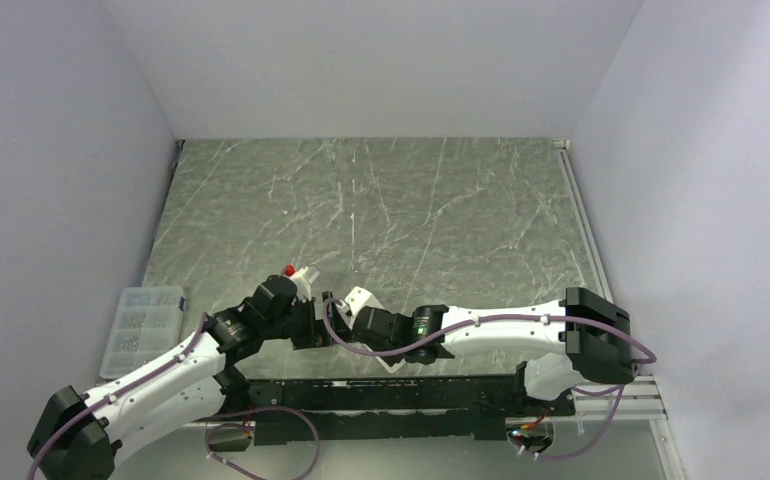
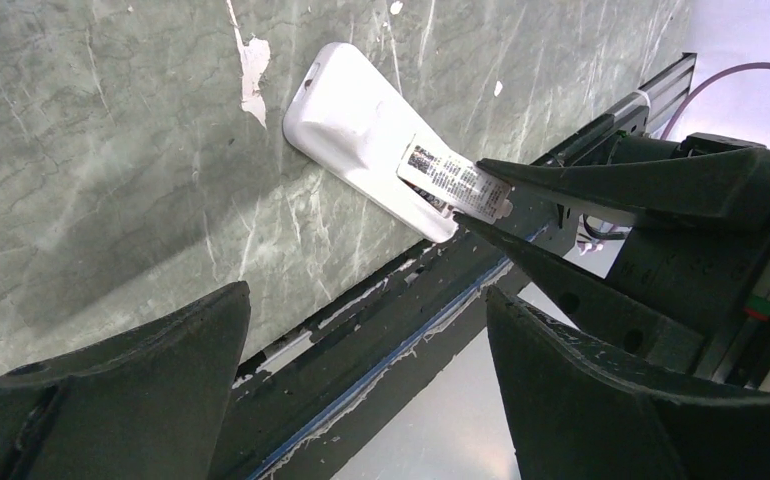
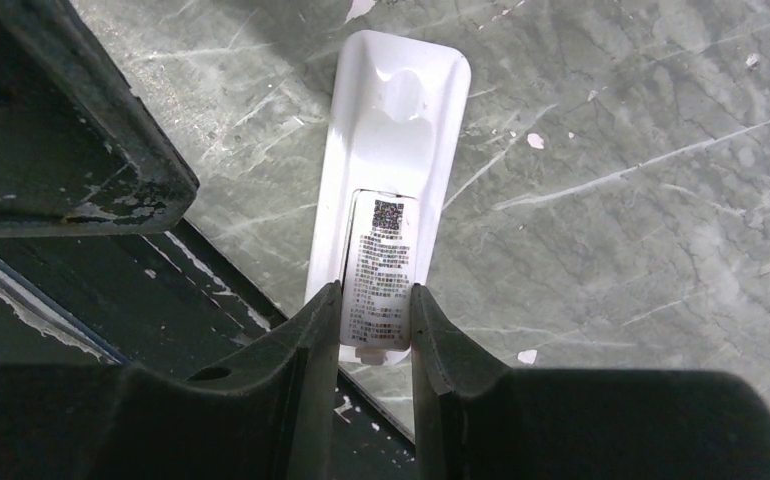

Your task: Load the batteries into the remote control

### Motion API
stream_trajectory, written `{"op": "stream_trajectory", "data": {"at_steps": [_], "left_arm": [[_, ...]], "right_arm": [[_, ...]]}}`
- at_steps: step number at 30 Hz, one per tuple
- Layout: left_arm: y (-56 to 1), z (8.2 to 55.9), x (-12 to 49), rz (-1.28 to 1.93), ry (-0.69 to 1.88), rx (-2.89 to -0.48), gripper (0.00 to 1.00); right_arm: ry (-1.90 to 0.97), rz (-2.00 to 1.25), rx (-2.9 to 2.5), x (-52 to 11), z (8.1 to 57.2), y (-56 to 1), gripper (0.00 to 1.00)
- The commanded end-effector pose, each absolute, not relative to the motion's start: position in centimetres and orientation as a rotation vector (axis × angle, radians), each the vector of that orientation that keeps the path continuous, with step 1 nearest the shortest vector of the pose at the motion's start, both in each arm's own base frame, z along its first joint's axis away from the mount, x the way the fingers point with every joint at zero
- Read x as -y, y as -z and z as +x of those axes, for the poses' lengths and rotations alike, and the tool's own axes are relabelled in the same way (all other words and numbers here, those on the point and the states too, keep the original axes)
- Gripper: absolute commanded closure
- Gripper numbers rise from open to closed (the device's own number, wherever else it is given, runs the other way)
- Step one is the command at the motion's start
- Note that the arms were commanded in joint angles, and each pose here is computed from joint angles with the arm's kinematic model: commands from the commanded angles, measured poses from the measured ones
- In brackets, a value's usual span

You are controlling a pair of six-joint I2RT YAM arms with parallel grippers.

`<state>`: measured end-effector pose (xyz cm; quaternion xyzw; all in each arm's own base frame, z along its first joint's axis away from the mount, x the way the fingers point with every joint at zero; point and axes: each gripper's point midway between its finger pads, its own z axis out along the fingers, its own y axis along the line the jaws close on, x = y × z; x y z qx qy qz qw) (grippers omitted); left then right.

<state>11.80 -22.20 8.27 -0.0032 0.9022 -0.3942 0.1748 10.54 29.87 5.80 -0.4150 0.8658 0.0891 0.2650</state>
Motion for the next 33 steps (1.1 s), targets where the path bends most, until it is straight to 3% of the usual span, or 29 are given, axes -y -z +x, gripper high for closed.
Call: {"op": "stream_trajectory", "data": {"at_steps": [1,33], "left_arm": [[-8.71,11.75,22.25,0.022,1.136,-2.536,0.07],[-8.71,11.88,22.39,0.026,1.140,-2.537,0.08]], "right_arm": [[-0.257,-1.086,-2.319,-31.11,10.84,-6.89,0.97],[-0.222,-1.051,-2.336,-31.08,10.77,-6.15,0.93]]}}
